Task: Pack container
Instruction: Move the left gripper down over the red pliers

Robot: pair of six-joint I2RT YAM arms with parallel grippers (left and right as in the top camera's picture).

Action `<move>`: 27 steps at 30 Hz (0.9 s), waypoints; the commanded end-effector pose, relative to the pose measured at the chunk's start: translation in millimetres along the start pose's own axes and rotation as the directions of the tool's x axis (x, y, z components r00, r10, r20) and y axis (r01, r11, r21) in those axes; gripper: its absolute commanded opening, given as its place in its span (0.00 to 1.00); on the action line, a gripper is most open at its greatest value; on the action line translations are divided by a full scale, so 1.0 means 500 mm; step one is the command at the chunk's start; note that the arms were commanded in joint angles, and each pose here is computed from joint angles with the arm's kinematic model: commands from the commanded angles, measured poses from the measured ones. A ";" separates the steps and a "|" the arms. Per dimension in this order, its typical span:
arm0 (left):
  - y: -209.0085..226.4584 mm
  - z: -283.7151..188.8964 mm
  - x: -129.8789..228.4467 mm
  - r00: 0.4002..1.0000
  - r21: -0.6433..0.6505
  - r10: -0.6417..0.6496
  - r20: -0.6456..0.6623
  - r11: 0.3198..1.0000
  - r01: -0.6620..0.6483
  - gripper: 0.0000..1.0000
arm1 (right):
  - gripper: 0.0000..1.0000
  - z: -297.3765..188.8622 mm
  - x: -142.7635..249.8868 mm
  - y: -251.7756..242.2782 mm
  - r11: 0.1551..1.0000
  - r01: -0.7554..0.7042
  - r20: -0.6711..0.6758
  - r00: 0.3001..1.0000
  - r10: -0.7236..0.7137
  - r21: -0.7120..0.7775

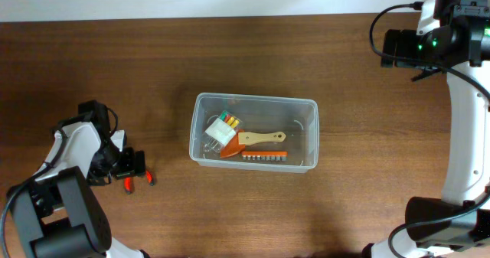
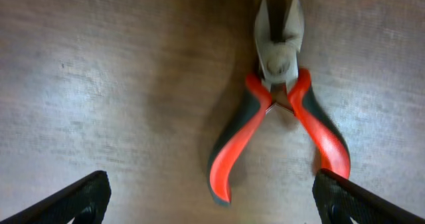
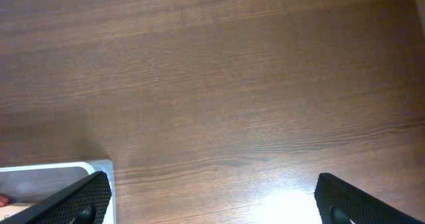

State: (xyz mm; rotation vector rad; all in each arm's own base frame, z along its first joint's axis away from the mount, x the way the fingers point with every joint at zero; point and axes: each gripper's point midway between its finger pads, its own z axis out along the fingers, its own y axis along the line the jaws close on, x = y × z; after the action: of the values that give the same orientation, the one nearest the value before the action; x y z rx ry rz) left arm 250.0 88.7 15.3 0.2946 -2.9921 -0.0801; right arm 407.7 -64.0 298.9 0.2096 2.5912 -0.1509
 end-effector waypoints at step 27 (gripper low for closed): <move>-0.001 0.073 0.035 0.998 0.017 -0.042 -0.048 0.999 0.043 0.99 | 0.99 0.000 -0.001 -0.001 1.000 0.014 0.003 1.000 -0.014 0.003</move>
State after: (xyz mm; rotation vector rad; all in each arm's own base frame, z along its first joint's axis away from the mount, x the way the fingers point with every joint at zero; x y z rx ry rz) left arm 262.4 88.6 6.9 0.3312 -3.0813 -0.0446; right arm 407.7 -64.1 298.9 0.2034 2.5918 -0.1532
